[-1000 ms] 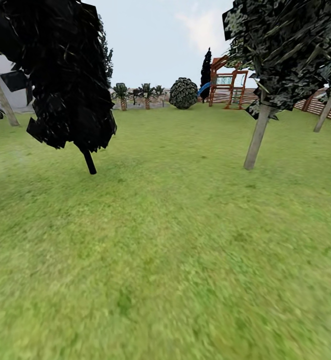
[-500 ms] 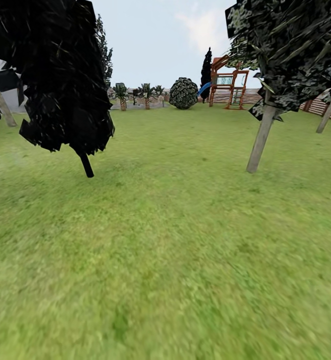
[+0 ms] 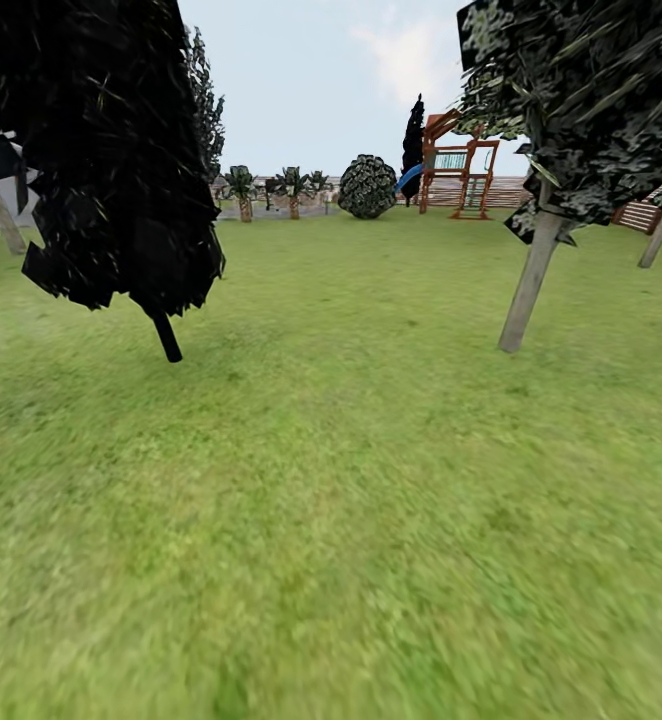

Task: Take the three Easter eggs out of the wicker basket on the lawn in the garden, then place them on the lawn next to a single tree (choose any tree) so that all three eggs are next to the same tree and none are left in the basket.

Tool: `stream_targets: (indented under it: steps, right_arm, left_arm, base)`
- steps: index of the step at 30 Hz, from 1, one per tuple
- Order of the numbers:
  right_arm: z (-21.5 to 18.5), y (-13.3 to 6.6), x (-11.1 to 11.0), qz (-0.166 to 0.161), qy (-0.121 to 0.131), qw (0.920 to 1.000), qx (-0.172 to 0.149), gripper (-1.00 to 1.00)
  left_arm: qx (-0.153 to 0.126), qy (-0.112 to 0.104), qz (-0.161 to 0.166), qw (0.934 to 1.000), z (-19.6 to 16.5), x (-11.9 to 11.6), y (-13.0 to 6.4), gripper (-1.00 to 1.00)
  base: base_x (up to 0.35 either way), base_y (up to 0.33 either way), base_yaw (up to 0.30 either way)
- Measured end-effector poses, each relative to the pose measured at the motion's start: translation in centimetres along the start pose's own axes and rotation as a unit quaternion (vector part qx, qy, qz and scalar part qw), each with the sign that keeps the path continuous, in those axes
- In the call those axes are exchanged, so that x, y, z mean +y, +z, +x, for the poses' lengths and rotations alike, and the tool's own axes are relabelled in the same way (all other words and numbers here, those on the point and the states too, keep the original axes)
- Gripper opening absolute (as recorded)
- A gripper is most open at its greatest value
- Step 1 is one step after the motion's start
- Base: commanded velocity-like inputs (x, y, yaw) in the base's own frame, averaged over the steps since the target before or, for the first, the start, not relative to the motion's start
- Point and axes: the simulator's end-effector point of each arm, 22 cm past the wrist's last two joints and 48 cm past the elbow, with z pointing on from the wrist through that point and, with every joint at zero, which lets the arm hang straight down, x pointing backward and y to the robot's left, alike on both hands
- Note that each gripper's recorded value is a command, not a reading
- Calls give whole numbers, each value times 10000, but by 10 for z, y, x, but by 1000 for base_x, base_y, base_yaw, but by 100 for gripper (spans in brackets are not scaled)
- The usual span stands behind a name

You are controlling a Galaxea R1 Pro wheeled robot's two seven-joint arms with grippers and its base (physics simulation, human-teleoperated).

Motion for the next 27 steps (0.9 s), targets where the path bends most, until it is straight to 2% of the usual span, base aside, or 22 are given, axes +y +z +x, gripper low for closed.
stream_targets:
  steps: [27]
  right_arm:
    - [0,0,-1,7,-3,10000,-3,100]
  left_arm:
    - [0,-2,0,10000,0,0,0,100]
  base:
    - [340,0,0]
